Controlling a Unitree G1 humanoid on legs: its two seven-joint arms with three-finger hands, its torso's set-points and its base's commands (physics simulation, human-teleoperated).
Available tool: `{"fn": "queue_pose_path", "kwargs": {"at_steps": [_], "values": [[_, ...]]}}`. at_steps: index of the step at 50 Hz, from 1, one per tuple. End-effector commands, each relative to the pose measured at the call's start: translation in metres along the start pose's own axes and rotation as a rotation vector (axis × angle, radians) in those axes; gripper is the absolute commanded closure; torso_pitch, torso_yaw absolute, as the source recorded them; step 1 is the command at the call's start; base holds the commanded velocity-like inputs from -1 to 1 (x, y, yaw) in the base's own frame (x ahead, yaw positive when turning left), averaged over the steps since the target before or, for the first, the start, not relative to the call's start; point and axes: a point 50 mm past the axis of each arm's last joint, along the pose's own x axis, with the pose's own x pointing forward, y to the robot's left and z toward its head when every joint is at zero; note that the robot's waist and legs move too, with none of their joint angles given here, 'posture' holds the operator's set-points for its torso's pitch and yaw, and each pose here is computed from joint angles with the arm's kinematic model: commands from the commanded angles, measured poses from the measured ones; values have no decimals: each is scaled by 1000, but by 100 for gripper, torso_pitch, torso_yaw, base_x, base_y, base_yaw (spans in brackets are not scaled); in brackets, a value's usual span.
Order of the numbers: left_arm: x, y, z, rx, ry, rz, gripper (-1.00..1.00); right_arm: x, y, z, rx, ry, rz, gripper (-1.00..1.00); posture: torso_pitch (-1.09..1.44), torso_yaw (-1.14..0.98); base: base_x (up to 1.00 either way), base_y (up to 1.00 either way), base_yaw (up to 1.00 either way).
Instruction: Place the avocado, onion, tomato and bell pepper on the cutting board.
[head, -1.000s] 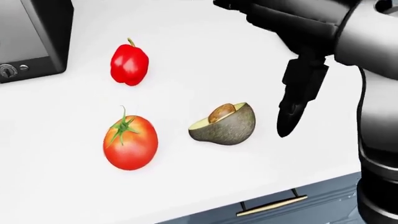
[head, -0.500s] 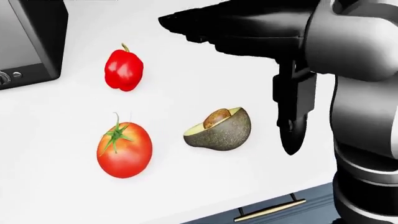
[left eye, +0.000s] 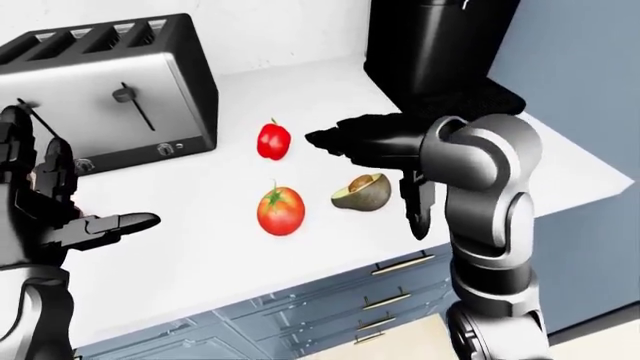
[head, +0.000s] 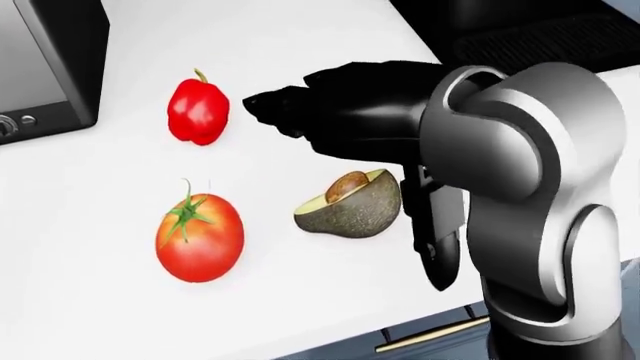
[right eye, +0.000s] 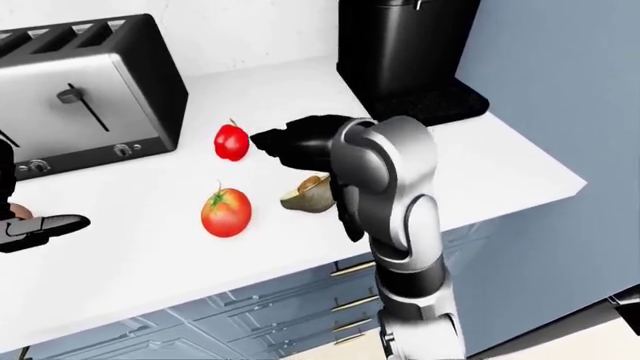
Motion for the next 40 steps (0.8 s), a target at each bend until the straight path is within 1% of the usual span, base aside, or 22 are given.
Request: {"fn": "queue_pose_path", "kwargs": {"at_steps": [1,3,16,31,32,33,34,37,39,40], "values": [[1,0,16,23,-88,-4,-100,-6,-10,6,-41,1,-66,-100,0,0,0,0,0],[0,1,16,22,-88,-3,-100,-4,-10,6,-57,-1,-63,-100,0,0,0,0,0],[-1,2,16,22,-85,-1,-100,11,-2,8,-83,2,-26,-100,0,0,0,0,0],[0,3,15,22,-85,1,-100,24,-3,3,-106,12,-7,-100,0,0,0,0,0],[0,3,15,22,-85,1,-100,25,-3,3,-108,12,-7,-70,0,0,0,0,0],[0,3,16,22,-85,1,-100,25,-3,2,-110,12,-2,-56,0,0,0,0,0],[0,3,15,22,-85,2,-100,26,-3,2,-112,13,-1,-33,0,0,0,0,0],[-1,4,15,21,-85,3,-100,27,-1,2,-118,15,10,-31,0,0,0,0,0],[-1,4,15,21,-85,4,-100,28,0,3,-120,13,14,-15,0,0,0,0,0],[-1,4,15,21,-85,4,-100,28,1,3,-123,12,24,-2,0,0,0,0,0]]}}
